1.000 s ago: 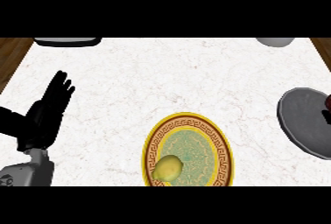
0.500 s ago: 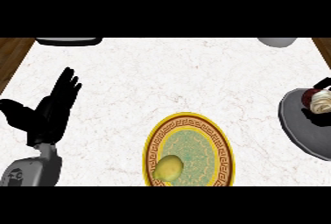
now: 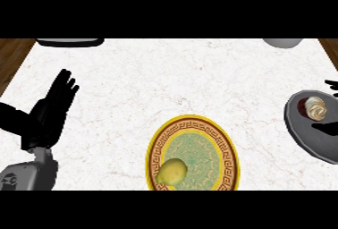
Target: Pick the cupcake from the plate and place it in the pan
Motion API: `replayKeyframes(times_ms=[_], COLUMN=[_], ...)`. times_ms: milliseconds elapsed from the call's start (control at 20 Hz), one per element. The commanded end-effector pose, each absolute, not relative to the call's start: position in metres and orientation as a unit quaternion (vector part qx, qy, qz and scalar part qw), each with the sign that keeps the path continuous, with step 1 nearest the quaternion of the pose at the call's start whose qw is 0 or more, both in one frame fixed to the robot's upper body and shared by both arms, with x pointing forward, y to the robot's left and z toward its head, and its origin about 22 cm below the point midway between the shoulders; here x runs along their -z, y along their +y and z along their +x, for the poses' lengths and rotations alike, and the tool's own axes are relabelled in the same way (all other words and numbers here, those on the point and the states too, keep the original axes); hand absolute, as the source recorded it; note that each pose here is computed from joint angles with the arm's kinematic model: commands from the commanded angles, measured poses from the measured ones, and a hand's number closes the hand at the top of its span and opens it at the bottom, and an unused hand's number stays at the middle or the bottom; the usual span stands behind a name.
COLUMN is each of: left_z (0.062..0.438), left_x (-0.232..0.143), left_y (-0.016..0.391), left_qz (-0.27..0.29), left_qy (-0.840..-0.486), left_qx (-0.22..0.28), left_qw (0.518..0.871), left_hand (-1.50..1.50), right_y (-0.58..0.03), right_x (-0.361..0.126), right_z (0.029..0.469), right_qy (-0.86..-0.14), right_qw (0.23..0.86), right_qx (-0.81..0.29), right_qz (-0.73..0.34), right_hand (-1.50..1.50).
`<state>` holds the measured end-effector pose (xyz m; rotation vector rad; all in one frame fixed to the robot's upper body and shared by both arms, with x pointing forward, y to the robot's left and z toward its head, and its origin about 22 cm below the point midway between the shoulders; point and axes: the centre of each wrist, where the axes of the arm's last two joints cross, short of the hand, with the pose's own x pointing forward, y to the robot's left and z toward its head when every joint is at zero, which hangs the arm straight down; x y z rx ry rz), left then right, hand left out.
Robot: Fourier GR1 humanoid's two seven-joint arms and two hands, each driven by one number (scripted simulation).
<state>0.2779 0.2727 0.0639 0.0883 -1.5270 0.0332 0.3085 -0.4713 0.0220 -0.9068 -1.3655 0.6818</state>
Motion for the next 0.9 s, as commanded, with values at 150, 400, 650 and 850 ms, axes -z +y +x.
replayKeyframes(times_ms=[150,400,650,850], left_z=[0.276,0.287,0.28,0.284], left_x=[-0.057,-0.068,-0.065,-0.063], left_y=[0.273,0.273,0.273,0.274], left_qz=[0.041,0.048,0.046,0.048], left_qy=[-0.688,-0.69,-0.686,-0.688], left_qx=[-0.021,-0.02,-0.017,-0.027], left_qw=[0.725,0.722,0.726,0.724], left_hand=[0.0,0.0,0.0,0.0], right_y=[-0.507,-0.554,-0.601,-0.617], right_x=[-0.032,-0.047,-0.069,-0.075], right_z=[0.291,0.25,0.192,0.162], right_qy=[-0.689,-0.719,-0.745,-0.748], right_qw=[0.626,0.643,0.633,0.644], right_qx=[-0.162,-0.06,-0.037,-0.028], right_qz=[-0.328,-0.259,-0.208,-0.159], right_hand=[-1.5,-1.5,-1.5,-1.5])
